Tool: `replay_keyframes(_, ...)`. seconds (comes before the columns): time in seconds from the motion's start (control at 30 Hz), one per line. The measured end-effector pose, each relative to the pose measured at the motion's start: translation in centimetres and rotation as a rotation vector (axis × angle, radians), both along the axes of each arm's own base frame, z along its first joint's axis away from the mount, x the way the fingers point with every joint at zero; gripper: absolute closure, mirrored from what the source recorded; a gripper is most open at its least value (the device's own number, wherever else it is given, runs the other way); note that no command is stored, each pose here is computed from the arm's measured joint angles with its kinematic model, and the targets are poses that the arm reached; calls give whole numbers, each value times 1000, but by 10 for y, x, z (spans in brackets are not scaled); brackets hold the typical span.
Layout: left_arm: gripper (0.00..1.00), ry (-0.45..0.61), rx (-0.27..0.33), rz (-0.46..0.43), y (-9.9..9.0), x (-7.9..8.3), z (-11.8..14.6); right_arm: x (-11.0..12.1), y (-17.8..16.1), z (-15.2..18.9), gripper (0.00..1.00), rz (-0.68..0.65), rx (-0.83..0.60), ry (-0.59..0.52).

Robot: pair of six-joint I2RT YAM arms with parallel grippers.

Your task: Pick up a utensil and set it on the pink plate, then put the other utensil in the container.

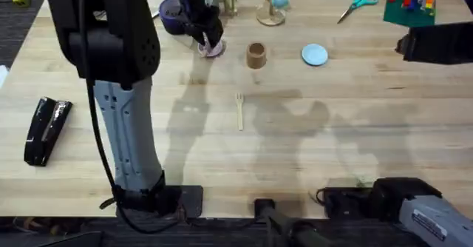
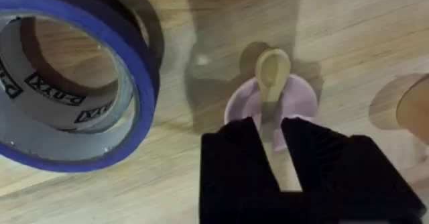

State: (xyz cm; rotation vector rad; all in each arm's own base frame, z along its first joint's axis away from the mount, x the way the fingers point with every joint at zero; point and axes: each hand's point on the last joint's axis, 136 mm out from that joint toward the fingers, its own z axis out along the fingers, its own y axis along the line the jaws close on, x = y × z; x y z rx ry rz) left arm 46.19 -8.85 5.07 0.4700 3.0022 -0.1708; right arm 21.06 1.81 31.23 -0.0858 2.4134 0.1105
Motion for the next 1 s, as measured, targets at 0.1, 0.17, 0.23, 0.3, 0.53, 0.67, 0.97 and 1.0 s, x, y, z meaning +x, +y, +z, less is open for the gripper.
replay_keyframes(0.1, 717, 6, 1, 0, 0, -1, 0, 0, 0, 0, 5, 0, 0, 0)
replay_keyframes(0.17, 708, 12, 2, 0, 0, -3, 0, 0, 0, 0, 5, 0, 0, 0)
replay_keyframes(0.23, 702, 15, 2, 0, 1, -4, 1, 0, 0, 0, 5, 0, 0, 0)
replay_keyframes(0.3, 679, 11, 2, 0, 1, -5, 6, 0, 0, 0, 5, 0, 0, 0)
replay_keyframes(0.53, 566, -43, -6, 0, 2, -15, 53, 0, 0, 0, 5, 0, 0, 0)
replay_keyframes(0.67, 484, -77, -12, 0, 4, -26, 84, 0, 0, 0, 5, 0, 0, 0)
replay_keyframes(0.97, 162, -69, -33, -16, 4, -58, 124, 0, 0, 0, 5, 0, 0, 0)
replay_keyframes(1.0, 155, -72, -35, -18, 4, -62, 129, 0, 0, 0, 5, 0, 0, 0)
